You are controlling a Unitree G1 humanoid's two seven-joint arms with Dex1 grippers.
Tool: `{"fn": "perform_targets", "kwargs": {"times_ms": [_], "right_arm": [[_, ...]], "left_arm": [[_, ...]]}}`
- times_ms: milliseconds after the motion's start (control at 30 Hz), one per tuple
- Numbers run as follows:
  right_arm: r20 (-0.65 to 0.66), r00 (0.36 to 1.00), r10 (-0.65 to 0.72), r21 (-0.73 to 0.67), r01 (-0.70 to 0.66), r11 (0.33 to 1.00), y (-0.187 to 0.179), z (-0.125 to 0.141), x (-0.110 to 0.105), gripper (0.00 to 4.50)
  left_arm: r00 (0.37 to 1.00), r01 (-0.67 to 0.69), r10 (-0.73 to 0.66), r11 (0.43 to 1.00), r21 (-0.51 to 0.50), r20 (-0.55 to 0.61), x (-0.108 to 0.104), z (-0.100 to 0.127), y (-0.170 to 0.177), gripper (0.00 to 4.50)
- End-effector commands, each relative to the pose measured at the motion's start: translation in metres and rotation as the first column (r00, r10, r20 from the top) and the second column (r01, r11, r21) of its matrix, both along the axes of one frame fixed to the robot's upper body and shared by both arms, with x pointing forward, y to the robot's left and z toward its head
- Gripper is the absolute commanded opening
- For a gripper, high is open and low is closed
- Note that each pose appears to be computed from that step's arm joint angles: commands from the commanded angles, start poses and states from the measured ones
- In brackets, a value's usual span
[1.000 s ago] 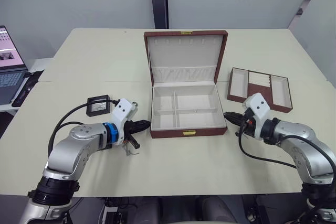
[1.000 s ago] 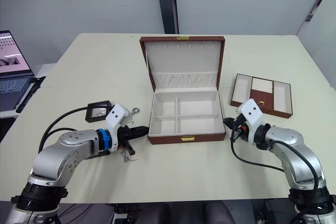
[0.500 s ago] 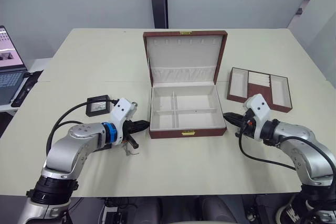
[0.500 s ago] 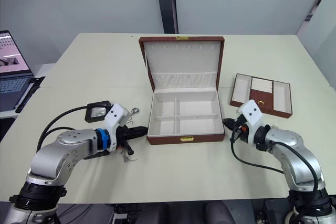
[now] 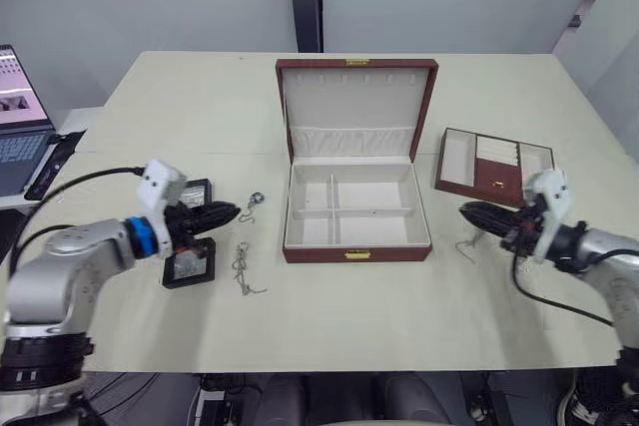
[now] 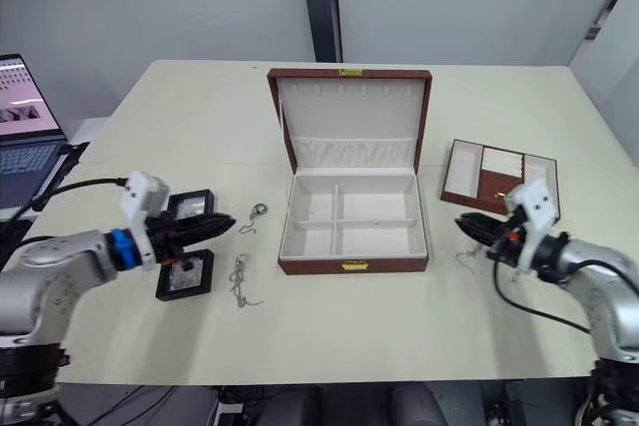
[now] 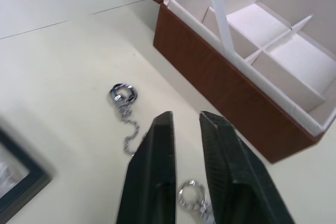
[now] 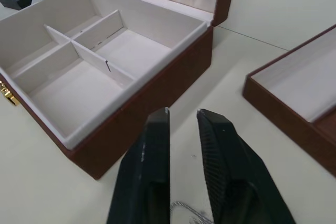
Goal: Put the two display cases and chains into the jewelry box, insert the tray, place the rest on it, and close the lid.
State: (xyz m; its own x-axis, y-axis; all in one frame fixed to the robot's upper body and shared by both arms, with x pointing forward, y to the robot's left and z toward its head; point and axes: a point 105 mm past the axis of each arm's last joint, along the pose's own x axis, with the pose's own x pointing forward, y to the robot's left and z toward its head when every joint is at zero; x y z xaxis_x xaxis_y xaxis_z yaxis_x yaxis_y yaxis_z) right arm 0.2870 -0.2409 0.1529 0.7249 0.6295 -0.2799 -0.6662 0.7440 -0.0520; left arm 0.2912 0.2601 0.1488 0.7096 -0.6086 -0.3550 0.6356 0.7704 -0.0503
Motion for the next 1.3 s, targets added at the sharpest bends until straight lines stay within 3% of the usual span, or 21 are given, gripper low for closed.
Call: {"fn": "perform_targets", "kwargs": {"times_ms": [33,133,300,700,1300], "right_arm": [[0.021,1.0,0.019,-0.034,-0.018,0.999,-0.025,0.015,-0.009,2.06],[-0.044,0.999,0.0,-0.104,-0.005,0.995,-0.06,0.013,-0.019,2.97],[-0.101,0.994,-0.052,-0.216,0.029,0.976,-0.098,0.002,-0.024,4.48],[-0.077,0.992,-0.098,-0.25,0.076,0.965,-0.116,-0.005,-0.015,4.48],[-0.104,0.988,-0.118,-0.281,0.084,0.956,-0.127,-0.012,-0.022,4.48]], "left_arm": [[0.998,-0.057,0.055,0.997,0.051,0.03,-0.008,0.011,0.034,2.01],[0.988,-0.15,0.151,0.979,0.136,0.0,-0.023,0.008,0.079,3.02],[0.969,-0.233,0.248,0.938,0.257,-0.026,-0.043,-0.004,0.123,4.48],[0.954,-0.292,0.299,0.92,0.263,0.013,-0.053,-0.004,0.137,4.48],[0.965,-0.257,0.263,0.926,0.276,0.015,-0.046,-0.008,0.132,4.48]]}}
